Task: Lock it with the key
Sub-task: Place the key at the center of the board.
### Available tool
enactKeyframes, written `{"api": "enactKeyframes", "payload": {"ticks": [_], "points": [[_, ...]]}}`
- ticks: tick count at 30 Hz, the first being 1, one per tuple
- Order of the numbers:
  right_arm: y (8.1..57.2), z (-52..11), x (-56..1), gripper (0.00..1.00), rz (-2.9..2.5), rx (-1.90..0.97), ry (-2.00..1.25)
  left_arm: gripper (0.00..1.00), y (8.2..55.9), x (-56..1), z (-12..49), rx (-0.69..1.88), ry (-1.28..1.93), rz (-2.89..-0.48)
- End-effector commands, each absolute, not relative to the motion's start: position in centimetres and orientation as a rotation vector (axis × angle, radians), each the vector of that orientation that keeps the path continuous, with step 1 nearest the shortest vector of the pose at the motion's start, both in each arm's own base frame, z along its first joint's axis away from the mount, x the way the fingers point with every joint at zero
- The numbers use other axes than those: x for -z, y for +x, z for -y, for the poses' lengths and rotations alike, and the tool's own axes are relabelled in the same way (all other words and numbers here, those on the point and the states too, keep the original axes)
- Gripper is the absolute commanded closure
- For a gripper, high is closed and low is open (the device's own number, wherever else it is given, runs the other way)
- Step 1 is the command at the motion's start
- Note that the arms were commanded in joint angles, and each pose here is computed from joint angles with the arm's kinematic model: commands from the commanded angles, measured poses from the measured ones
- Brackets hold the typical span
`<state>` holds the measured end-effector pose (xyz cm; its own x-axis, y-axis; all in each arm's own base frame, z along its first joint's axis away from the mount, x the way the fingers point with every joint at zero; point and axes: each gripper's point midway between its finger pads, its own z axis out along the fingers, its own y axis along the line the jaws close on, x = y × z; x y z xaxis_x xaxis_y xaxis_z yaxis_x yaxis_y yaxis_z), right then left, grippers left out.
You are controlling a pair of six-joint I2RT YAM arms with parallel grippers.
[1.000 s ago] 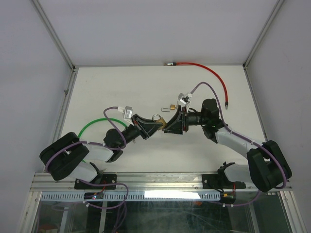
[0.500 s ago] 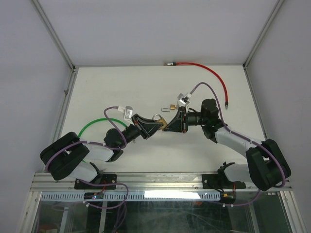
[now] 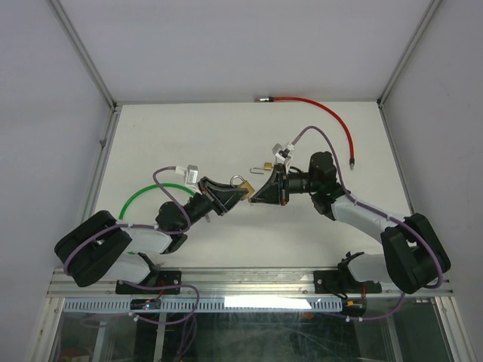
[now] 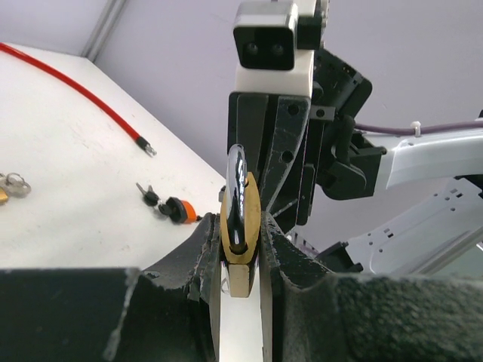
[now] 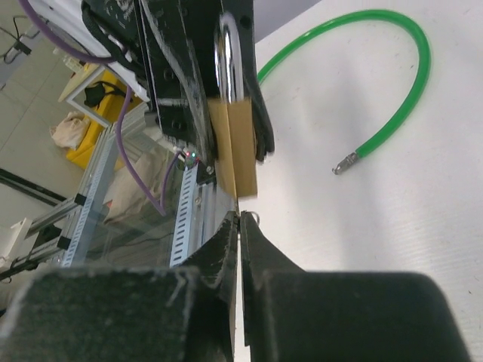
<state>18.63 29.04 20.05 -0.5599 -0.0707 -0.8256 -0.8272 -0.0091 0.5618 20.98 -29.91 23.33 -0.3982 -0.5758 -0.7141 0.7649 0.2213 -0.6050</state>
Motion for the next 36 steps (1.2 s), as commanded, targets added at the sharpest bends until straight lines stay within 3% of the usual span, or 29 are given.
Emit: {"api": "enactKeyframes", "payload": {"ticks": [1, 5, 10, 21, 36], "points": [[18.3, -29.2, -20.5, 1.0, -1.655, -1.652, -0.978, 1.0, 20.9, -33.1, 24.6, 1.416, 0.081, -0.889], [17.6, -29.1, -20.5, 1.0, -1.662, -1.693, -1.01, 1.0, 19.6, -33.6, 25.5, 1.39, 0.232, -0.847], [17.5, -28.7, -20.2, 1.0, -1.639, -1.646, -1.067, 1.0, 20.0, -33.4, 22.8, 1.383, 0.157, -0.857], [21.3, -25.3, -19.8, 1.0, -1.642, -1.323, -1.11, 1.0, 21.1, -25.5, 22.2, 1.318, 0.124, -1.231], [23.5, -24.0, -18.5, 1.0, -1.72, -1.286, -1.021, 1.0, 25.1, -20.6, 20.7, 1.314, 0.059, -1.454]]}}
